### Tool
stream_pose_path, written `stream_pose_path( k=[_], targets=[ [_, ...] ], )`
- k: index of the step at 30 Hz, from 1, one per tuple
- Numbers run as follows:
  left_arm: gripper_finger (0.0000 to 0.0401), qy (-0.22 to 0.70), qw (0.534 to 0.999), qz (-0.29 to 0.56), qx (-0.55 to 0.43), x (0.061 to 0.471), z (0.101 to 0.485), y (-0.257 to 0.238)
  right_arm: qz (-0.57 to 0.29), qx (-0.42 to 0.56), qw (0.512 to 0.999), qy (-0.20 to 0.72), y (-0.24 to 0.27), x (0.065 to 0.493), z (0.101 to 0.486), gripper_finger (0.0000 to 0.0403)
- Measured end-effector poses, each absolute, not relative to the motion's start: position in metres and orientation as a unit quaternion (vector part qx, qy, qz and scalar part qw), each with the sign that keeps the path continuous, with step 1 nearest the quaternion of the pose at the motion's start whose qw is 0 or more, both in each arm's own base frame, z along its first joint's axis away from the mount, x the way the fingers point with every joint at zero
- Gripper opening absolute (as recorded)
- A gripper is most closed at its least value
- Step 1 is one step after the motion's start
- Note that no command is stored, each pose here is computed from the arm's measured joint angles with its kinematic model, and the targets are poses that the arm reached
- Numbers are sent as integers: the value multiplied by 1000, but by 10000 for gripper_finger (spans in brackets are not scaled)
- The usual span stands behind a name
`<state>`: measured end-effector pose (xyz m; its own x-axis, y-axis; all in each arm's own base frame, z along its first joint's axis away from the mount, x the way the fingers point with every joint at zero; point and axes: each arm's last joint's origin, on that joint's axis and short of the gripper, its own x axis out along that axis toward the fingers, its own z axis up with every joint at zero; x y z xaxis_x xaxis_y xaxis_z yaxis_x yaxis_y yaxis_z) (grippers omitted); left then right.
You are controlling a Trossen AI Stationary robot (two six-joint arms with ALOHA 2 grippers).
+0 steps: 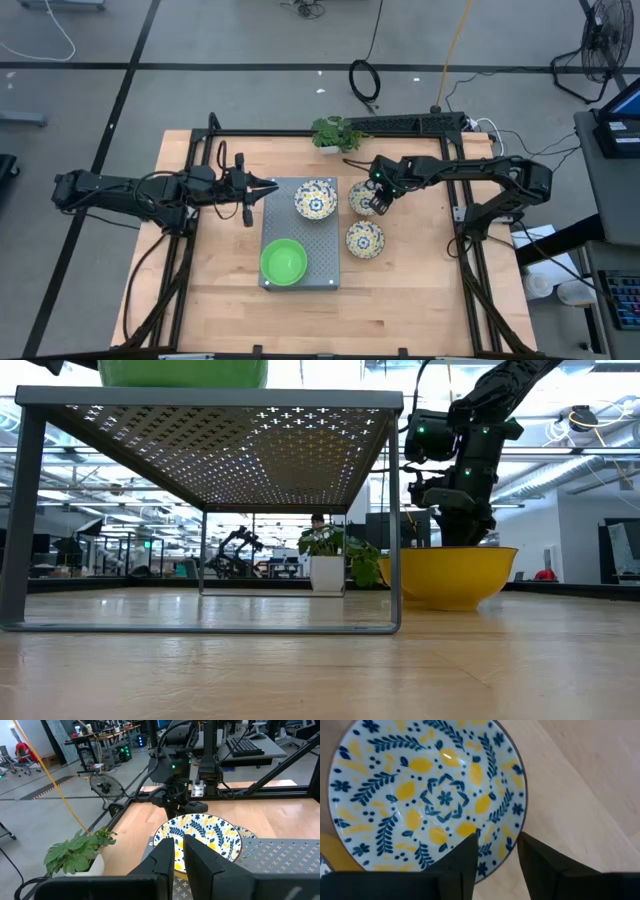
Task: Pick & Place Mini bowls
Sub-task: Stack the top white patterned bowl on the white patterned bowl on the shelf
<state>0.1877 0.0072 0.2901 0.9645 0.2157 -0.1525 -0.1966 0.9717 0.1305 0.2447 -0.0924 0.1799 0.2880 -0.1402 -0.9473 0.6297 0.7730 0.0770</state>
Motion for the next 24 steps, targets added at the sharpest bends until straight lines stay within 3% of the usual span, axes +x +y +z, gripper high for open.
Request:
stream_pose_path(
  k=[11,24],
  targets=[
    [47,83,989,104,57,188,290,7,-305,214,719,587,-97,229,177,95],
    [47,83,989,104,57,188,290,7,-314,203,715,591,-98,228,177,89]
  ],
)
